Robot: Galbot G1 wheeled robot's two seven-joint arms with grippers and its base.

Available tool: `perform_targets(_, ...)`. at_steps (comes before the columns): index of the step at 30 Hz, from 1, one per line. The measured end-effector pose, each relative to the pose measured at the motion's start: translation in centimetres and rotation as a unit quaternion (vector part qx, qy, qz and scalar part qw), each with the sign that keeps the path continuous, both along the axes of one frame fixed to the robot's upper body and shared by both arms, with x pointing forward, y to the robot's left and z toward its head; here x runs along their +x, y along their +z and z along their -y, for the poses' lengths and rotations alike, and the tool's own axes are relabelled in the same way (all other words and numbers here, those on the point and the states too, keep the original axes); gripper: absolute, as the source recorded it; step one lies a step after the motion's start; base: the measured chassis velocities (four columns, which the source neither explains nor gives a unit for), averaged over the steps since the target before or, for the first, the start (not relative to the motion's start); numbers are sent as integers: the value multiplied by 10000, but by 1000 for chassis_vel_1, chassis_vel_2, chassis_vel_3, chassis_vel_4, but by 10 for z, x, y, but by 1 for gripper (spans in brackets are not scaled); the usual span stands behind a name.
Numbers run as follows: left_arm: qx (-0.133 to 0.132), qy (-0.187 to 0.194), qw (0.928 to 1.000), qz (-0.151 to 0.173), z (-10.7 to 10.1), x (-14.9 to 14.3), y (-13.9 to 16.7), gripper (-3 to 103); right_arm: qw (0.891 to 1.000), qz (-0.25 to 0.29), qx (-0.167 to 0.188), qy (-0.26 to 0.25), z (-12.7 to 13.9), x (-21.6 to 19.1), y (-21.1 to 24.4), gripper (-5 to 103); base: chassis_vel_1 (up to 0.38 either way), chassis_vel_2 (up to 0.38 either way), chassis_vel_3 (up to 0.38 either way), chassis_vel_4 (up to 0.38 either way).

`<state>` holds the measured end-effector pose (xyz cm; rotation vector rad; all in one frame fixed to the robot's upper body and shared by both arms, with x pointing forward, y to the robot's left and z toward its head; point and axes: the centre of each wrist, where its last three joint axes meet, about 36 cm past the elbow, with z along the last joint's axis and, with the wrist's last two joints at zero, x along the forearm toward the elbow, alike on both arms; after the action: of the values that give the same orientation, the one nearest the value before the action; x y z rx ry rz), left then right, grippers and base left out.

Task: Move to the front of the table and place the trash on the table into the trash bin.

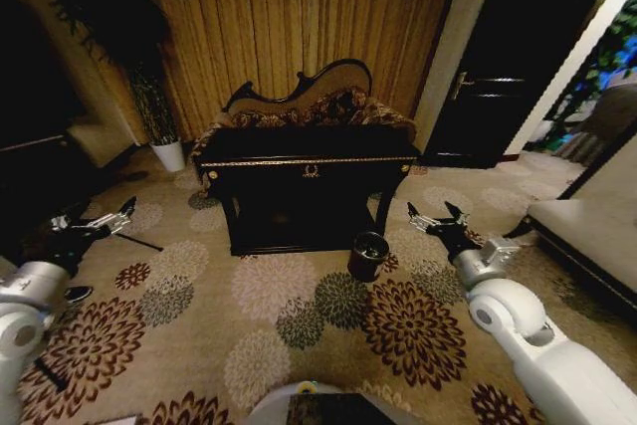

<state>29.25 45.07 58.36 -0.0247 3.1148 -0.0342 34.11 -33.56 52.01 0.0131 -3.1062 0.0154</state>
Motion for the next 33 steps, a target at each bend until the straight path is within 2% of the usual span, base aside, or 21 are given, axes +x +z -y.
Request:
perform_targets(21, 1, -27, 10000, 74, 2, -3, -2, 100, 9999, 143, 12, -87, 3, 0, -7, 100, 153, -158, -169, 151)
perform_targets(33, -24, -40, 9999, 130, 5, -5, 0, 100, 9998, 95, 33, -141, 2, -3, -14, 100, -20, -2, 20, -11)
